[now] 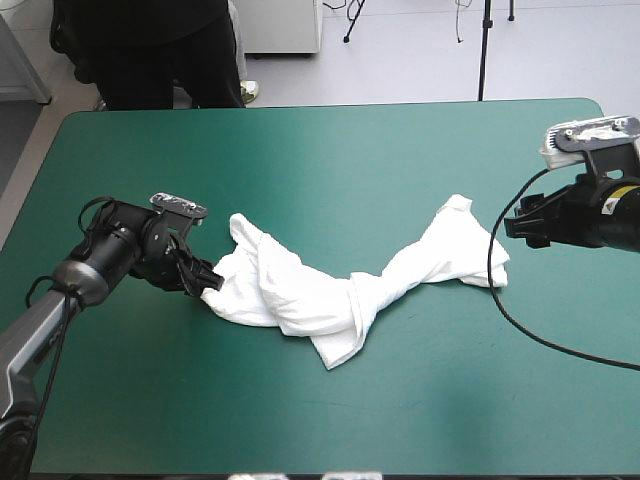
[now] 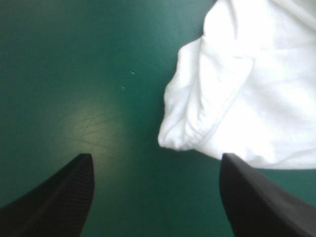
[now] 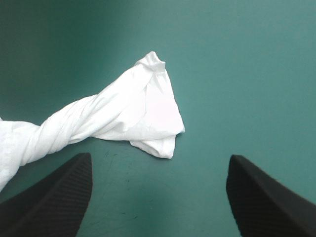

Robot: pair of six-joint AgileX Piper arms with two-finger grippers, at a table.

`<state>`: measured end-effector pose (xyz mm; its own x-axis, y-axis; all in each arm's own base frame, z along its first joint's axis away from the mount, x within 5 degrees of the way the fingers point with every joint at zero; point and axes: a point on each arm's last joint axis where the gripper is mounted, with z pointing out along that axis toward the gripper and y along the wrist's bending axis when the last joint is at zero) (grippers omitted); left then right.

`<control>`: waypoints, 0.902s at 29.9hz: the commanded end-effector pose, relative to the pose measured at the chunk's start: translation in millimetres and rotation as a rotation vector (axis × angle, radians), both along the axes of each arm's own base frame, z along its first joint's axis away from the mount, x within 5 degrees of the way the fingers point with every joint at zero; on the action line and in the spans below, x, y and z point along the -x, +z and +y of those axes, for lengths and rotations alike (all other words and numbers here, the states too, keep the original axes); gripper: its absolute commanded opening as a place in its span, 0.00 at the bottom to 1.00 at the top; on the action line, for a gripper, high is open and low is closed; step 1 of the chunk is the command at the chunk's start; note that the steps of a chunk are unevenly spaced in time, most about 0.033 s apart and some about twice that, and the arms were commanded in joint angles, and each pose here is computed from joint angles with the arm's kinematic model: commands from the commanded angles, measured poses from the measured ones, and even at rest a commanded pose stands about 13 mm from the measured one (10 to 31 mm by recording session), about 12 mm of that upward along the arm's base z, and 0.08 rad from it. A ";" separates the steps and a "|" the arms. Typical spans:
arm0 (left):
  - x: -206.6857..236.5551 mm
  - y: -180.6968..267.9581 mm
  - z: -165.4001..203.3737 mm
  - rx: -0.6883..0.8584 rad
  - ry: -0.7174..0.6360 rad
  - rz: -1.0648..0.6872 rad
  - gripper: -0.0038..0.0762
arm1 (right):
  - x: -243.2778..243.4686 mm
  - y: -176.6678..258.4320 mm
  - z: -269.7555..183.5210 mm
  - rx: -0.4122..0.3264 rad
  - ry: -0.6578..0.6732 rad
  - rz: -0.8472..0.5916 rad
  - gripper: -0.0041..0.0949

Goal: Fold the cloth

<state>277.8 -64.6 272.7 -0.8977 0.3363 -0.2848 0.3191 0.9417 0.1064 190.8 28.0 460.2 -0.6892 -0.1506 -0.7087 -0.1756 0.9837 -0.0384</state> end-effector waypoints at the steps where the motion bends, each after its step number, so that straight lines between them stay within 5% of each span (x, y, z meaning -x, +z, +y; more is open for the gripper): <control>1: -13.6 2.2 0.6 0.096 0.013 -0.043 0.69 | 2.3 5.9 -1.0 0.001 -0.002 -0.067 0.76; 12: -37.4 -45.8 -2.6 0.075 0.040 0.086 0.65 | -7.8 -33.7 -2.4 0.051 -0.013 0.040 0.76; 24: -38.6 -48.4 -3.1 0.075 0.037 0.090 0.06 | -41.0 -117.3 0.1 0.076 -0.052 0.187 0.76; 27: -38.4 -48.4 -3.0 0.075 0.037 0.092 0.04 | -57.1 -132.2 2.5 0.078 -0.056 0.220 0.76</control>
<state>313.5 -71.0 212.5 -0.9487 0.2625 -0.1761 0.2732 0.9612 -0.0392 233.6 29.3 326.8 -0.8687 -0.1579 -0.4695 -0.1420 0.9874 -0.0693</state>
